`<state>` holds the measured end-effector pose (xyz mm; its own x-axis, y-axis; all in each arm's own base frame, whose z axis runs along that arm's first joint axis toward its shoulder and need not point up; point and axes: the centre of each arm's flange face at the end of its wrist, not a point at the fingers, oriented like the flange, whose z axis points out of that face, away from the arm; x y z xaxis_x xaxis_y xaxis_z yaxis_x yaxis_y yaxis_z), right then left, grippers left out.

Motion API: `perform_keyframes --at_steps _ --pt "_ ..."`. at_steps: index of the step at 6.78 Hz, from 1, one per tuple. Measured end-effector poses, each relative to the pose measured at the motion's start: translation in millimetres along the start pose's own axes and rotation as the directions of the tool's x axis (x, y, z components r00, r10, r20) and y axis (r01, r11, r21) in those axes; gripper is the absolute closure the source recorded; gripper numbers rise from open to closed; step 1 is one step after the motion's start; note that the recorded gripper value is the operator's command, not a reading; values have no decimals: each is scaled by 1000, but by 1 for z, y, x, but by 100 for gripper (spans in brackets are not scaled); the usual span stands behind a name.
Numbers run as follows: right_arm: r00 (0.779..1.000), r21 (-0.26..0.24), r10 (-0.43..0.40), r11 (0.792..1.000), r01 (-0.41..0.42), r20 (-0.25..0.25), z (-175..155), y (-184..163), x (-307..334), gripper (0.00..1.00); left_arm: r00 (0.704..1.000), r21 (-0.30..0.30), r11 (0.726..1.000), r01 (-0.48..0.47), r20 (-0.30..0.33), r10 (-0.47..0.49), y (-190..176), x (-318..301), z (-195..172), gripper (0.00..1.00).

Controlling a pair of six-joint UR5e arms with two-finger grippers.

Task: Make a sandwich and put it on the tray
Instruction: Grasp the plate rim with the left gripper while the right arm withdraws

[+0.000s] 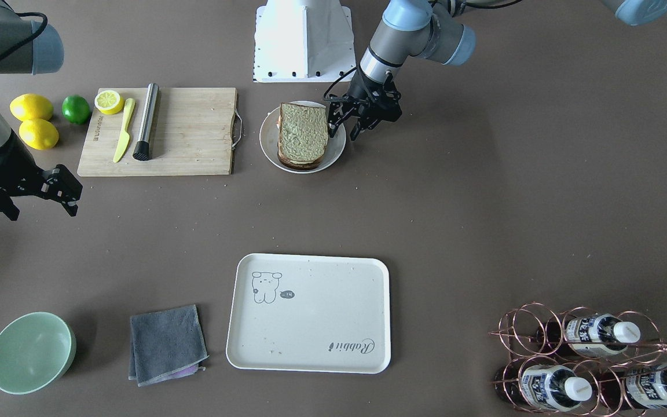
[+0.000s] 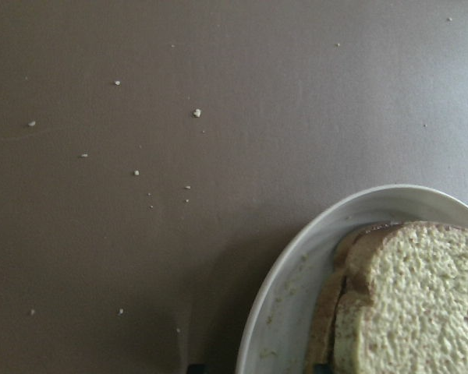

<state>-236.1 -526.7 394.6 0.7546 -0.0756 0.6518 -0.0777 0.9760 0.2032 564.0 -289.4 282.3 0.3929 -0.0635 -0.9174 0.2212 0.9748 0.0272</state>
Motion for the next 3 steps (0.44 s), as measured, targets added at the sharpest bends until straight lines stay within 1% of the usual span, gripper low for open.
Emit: perform_keyframes --at_steps 2,3 --pt "1000 1 1 1000 -1 0 0 0 1 0 1000 0 1000 -2 8 2 0 -2 4 60" --pt "1000 1 1 1000 -1 -1 0 -1 1 0 1000 0 1000 -2 9 2 0 -2 4 72"
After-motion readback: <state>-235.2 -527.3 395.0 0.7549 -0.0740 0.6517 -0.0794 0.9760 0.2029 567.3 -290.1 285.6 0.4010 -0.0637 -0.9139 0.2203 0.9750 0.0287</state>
